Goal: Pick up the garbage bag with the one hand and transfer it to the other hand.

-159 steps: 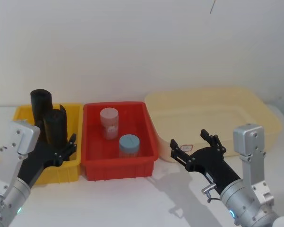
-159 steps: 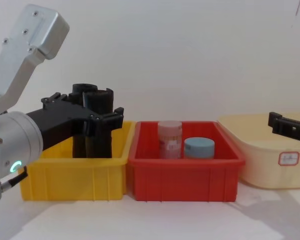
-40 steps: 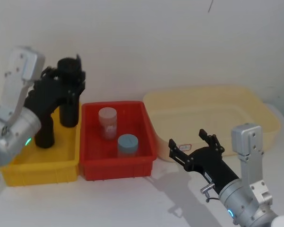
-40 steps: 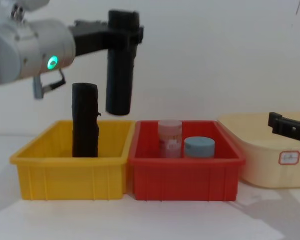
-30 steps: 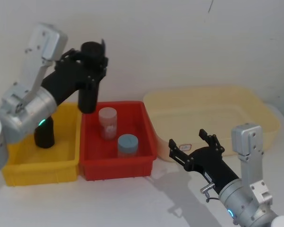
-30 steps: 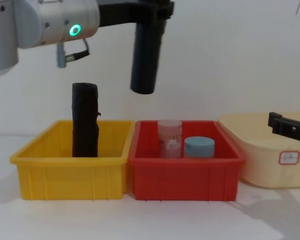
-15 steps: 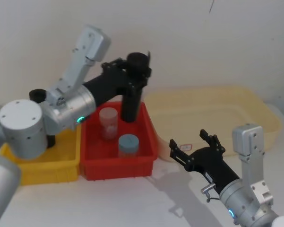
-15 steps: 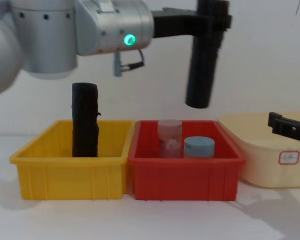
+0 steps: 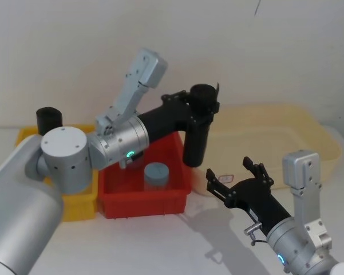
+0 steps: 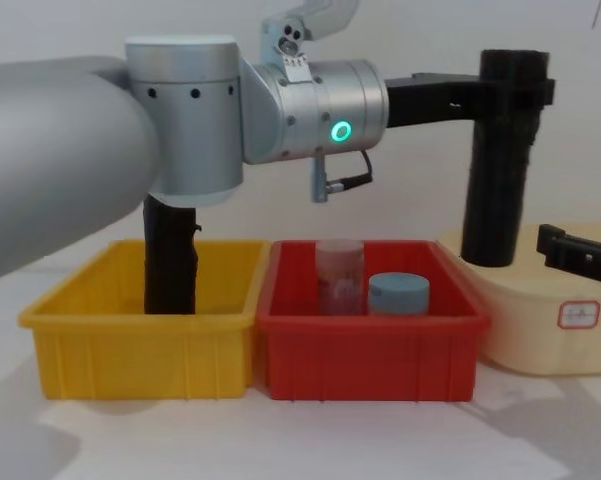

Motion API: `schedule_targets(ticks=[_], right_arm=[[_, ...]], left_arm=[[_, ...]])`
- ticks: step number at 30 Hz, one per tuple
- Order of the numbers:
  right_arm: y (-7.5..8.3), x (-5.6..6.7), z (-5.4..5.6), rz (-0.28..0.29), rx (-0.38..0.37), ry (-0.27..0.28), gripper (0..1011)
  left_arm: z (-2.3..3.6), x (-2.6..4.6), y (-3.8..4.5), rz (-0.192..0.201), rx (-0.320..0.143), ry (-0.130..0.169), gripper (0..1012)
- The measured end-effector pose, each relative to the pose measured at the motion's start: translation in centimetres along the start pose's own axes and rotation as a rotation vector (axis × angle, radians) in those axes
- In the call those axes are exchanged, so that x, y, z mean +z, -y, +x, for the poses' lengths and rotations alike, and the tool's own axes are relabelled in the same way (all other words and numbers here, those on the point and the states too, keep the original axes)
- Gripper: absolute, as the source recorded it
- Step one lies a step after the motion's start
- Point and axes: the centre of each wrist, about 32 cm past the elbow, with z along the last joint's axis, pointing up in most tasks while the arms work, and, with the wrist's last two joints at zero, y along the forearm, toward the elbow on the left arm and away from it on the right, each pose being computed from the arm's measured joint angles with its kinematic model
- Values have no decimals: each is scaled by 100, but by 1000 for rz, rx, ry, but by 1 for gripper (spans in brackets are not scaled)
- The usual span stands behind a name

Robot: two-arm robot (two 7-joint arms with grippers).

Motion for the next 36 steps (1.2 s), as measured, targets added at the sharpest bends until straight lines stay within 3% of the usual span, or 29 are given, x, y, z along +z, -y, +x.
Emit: schedule_targets(ticks=[3, 10, 20, 36], right_arm=[[0, 0, 0, 0, 0, 0, 1000], [0, 0, 0, 0, 0, 0, 1000], [-41, -15, -56, 1, -15, 1, 1000], [-355, -91, -213, -4, -87, 9, 1000]], left_arm=[[-11, -40, 50, -1, -20, -16, 543], [-31, -61, 114, -8, -46, -32, 543], [-44, -73, 154, -13, -64, -42, 542], [-54, -81, 181, -16, -76, -49, 543]])
